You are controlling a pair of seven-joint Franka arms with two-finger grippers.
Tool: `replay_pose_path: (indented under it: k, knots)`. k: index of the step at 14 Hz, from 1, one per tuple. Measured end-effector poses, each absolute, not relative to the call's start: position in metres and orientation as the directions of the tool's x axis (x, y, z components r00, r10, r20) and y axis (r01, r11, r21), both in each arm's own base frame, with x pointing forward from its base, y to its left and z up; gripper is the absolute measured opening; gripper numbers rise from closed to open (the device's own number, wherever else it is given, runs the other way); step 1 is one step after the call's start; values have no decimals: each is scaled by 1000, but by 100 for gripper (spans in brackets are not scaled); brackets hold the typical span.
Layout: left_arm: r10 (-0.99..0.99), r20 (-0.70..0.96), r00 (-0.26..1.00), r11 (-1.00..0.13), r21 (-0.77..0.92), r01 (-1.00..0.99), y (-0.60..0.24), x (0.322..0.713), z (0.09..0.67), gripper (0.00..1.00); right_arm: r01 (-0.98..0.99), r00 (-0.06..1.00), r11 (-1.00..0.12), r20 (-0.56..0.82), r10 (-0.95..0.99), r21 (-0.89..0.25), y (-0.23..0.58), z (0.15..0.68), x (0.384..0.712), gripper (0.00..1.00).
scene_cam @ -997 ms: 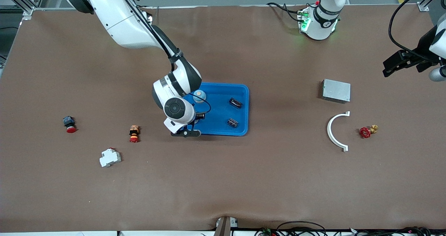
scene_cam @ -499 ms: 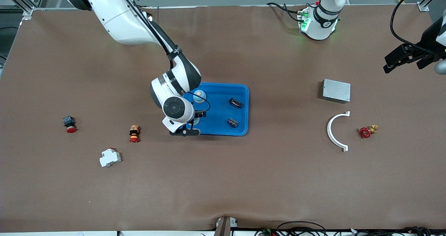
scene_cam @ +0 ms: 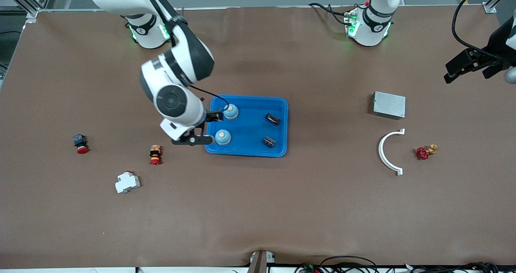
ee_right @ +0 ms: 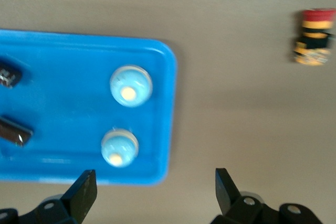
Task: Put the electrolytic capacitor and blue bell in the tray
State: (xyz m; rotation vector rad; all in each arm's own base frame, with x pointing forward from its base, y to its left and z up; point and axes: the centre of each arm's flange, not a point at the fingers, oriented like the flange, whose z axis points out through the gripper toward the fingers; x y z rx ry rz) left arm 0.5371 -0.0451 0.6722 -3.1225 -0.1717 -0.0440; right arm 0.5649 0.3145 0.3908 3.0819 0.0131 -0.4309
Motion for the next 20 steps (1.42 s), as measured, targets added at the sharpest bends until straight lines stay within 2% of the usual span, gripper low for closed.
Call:
replay_pose_path:
  k: [3, 6, 12, 16, 20]
  knots:
    - [109, 29, 994, -994, -10, 109, -45, 537, 672, 100, 36, 954, -999, -300, 29, 19, 259, 453, 562, 100]
    - [108, 29, 994, -994, -10, 108, -46, 537, 672, 100, 55, 958, -998, -280, 60, -27, 167, 507, 565, 100]
    - [107, 28, 994, -994, -10, 108, -46, 537, 672, 100, 93, 965, -991, -237, 113, -94, -4, 538, 574, 100]
    - [104, 25, 994, -995, -11, 104, -48, 537, 671, 100, 60, 984, -994, -160, 74, -88, -45, 572, 578, 100]
    - [103, 25, 994, -995, -11, 103, -49, 537, 671, 100, -45, 990, -997, -135, -36, -65, -40, 587, 580, 100]
